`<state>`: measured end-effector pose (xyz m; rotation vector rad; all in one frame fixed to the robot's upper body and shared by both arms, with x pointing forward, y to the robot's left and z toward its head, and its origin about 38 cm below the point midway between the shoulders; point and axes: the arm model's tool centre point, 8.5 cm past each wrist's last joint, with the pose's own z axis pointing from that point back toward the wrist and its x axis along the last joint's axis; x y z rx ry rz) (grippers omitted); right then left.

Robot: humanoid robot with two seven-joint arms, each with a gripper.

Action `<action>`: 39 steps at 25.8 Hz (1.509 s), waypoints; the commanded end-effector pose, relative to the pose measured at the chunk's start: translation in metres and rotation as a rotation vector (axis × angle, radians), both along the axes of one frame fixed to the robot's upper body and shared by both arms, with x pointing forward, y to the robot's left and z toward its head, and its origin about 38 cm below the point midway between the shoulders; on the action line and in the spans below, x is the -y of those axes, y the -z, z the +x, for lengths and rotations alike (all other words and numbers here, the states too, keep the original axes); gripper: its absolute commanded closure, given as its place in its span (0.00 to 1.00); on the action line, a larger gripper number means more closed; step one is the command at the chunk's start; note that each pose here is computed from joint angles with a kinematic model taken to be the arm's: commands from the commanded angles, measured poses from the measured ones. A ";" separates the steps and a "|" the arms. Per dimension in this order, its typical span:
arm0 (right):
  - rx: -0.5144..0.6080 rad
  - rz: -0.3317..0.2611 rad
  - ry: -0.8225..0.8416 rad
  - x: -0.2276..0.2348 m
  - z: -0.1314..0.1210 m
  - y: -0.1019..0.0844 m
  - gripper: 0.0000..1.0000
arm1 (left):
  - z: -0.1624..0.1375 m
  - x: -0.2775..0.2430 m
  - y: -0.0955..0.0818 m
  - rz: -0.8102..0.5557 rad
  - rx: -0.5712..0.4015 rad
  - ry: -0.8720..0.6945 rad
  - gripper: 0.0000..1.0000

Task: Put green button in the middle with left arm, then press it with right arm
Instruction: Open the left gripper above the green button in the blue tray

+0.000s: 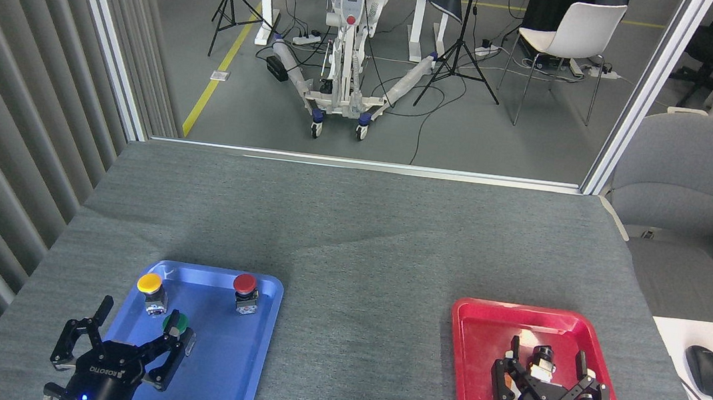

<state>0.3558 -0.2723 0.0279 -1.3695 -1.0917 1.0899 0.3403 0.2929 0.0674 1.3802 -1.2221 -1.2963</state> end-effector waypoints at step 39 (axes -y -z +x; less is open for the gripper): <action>0.001 0.000 0.001 0.001 -0.001 0.000 0.00 | -0.001 -0.005 0.009 0.004 -0.026 -0.008 0.00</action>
